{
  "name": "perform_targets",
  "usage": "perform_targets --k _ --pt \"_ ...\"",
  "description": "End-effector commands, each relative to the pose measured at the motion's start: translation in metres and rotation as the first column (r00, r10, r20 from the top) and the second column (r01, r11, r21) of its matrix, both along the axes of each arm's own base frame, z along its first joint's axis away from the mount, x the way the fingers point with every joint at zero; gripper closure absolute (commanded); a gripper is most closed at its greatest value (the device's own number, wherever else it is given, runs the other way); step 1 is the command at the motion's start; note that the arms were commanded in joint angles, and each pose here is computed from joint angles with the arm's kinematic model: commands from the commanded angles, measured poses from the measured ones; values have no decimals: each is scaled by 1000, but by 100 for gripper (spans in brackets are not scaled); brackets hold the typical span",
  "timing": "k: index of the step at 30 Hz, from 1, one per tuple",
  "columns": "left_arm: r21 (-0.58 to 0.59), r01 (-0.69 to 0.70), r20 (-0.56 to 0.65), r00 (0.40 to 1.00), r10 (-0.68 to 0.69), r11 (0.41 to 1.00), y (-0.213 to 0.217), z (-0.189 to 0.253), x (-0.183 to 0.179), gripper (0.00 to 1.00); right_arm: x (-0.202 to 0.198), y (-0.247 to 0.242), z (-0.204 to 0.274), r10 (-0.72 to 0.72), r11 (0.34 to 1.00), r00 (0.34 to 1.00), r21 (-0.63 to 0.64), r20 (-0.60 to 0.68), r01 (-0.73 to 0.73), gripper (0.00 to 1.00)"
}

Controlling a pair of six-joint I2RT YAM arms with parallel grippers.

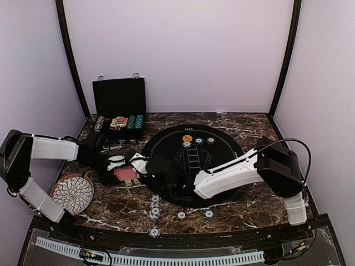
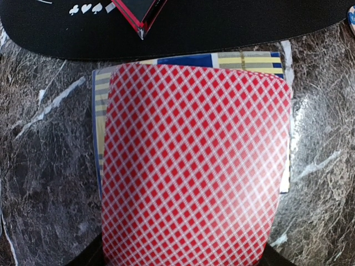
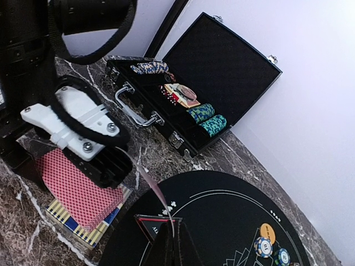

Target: Distribute texas hold em gaming equipment

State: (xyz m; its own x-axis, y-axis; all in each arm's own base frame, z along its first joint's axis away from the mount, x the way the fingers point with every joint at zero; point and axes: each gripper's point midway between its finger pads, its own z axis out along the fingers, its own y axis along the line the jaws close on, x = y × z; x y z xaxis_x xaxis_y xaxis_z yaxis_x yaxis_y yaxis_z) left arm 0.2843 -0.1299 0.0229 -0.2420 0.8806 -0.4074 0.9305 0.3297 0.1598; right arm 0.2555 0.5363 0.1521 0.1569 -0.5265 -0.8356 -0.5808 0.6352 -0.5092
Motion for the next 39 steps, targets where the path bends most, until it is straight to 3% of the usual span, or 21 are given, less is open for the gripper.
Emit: perform_targets --k 1,8,14,19,24,29,36,39 --pt "19 -2 -13 1000 2 1000 7 -3 -12 100 19 -18 15 -34 992 994 121 -108 47 100" --pt "20 -2 -17 1000 2 1000 8 -3 -13 100 30 -32 4 -68 997 997 32 -47 70 100" --pt "15 -1 -13 1000 1 1000 7 2 -12 100 70 -45 -22 -121 979 987 -154 101 136 100" --pt "10 0 -13 1000 0 1000 6 5 -13 100 111 -48 -46 -128 951 984 -267 120 156 100" --pt "12 2 -10 1000 -2 1000 7 7 -15 100 125 -37 -62 -107 925 983 -348 147 152 100" --pt "21 5 -11 1000 -5 1000 9 6 -16 100 122 -24 -71 -49 919 994 -385 99 84 89" --pt "21 5 -11 1000 -5 1000 8 5 -16 100 110 -14 -73 13 925 1000 -380 6 -9 57" --pt "17 4 -12 1000 -3 1000 8 5 -15 100 111 -16 -67 6 930 1000 -369 -6 -8 49"
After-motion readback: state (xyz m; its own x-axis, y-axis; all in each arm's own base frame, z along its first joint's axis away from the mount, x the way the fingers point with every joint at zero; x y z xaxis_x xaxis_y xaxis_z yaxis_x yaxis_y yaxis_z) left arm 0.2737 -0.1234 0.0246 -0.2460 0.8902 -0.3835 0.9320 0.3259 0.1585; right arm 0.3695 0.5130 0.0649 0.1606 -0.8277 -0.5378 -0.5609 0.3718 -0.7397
